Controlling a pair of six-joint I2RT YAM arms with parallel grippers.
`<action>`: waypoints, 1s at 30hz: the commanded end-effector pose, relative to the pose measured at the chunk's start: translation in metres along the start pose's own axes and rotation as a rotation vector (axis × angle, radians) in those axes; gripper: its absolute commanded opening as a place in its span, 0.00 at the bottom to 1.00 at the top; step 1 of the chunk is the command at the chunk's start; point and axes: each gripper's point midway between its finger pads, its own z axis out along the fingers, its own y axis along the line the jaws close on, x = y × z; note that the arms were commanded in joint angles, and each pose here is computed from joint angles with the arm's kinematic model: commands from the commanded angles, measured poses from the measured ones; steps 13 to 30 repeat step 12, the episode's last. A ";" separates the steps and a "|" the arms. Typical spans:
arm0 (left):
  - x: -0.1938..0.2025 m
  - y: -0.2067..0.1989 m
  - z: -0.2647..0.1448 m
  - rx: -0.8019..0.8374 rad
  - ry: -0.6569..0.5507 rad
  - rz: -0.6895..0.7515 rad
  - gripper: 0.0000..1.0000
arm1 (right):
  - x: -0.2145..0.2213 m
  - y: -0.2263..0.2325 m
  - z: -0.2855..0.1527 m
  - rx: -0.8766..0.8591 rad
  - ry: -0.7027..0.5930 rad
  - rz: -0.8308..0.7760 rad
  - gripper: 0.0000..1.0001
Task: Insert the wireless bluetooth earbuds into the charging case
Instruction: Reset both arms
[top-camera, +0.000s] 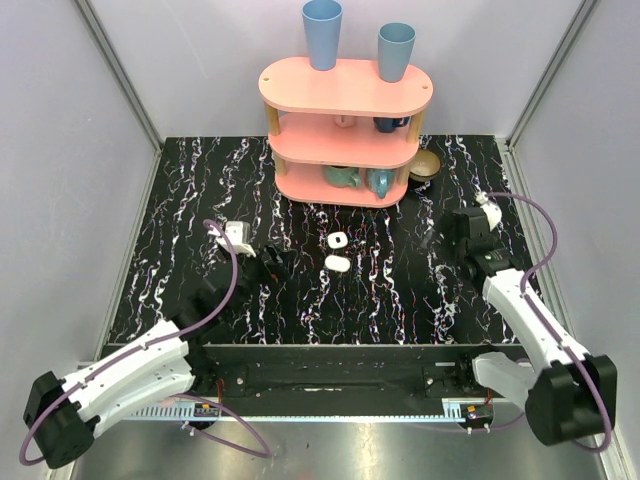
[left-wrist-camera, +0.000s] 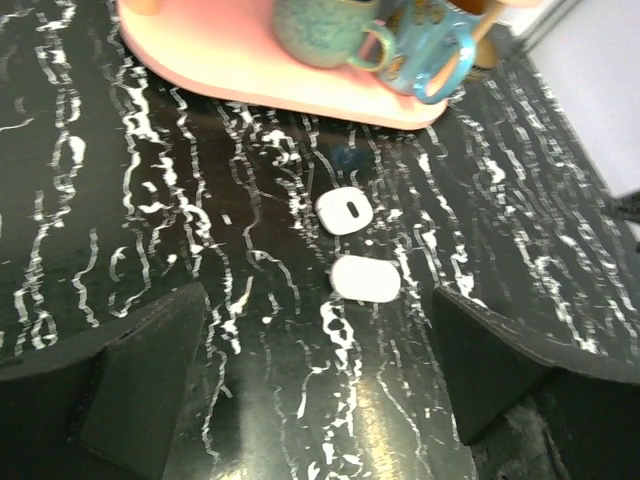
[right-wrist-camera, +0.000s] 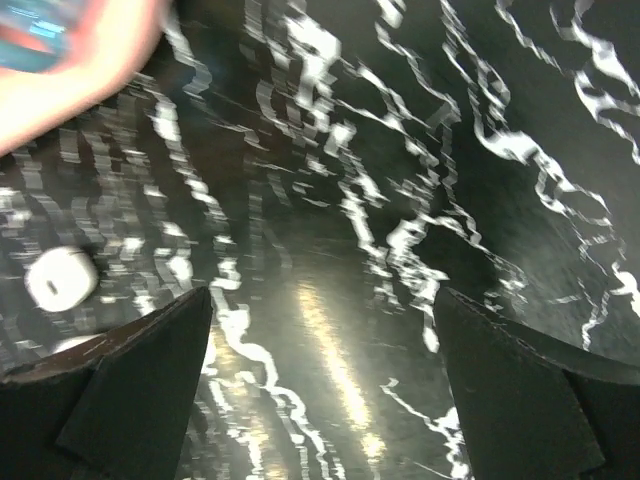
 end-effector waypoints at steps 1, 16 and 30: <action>-0.036 0.019 0.001 -0.183 -0.052 0.043 0.99 | 0.018 -0.012 0.021 -0.037 0.088 0.024 1.00; -0.069 0.027 -0.007 -0.257 -0.143 0.108 0.99 | -0.049 -0.086 0.016 0.332 -0.369 0.048 1.00; -0.069 0.027 -0.007 -0.257 -0.143 0.108 0.99 | -0.049 -0.086 0.016 0.332 -0.369 0.048 1.00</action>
